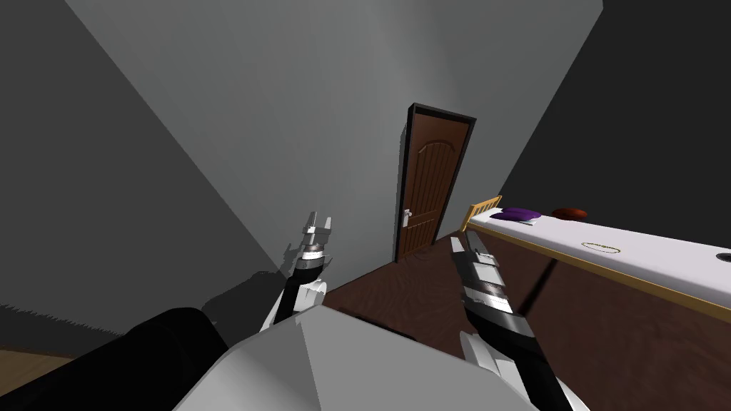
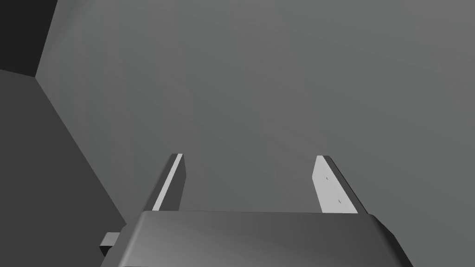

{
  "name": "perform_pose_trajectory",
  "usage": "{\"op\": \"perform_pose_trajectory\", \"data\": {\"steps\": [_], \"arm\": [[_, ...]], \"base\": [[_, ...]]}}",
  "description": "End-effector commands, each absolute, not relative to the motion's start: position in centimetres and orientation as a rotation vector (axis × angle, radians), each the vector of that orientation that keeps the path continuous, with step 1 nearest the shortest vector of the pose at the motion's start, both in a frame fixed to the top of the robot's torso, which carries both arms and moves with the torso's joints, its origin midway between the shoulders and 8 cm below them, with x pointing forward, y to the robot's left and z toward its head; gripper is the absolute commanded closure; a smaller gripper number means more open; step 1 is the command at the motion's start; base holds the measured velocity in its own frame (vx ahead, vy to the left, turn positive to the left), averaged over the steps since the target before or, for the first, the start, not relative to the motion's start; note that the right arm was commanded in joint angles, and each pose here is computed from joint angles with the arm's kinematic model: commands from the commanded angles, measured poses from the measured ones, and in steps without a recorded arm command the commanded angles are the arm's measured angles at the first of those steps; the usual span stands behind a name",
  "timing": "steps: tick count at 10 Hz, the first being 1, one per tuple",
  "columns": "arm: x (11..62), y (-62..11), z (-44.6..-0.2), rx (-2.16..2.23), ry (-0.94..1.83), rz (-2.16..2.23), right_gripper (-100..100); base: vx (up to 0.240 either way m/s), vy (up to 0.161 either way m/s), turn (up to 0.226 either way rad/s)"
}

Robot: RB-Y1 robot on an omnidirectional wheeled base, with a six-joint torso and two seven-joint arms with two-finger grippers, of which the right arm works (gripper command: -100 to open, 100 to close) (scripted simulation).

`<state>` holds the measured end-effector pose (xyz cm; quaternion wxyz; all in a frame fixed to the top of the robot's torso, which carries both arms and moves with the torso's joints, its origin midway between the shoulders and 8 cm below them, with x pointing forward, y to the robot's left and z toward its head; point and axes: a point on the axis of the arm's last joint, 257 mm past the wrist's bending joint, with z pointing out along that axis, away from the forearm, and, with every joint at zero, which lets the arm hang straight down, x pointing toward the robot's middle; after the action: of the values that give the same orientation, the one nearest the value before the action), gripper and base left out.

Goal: Pull the door open

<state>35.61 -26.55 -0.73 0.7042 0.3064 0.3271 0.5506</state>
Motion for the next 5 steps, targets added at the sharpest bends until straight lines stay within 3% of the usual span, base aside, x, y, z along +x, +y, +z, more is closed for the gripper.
{"op": "perform_pose_trajectory", "data": {"steps": [1,5], "arm": [[36.3,-26.2,-1.6,0.668,0.755,1.209,-100],[38.0,-25.3,-3.9,0.629,0.826,1.167,-100]], "base": [[0.023,0.074,0.02],[0.067,-0.066,0.038]]}}
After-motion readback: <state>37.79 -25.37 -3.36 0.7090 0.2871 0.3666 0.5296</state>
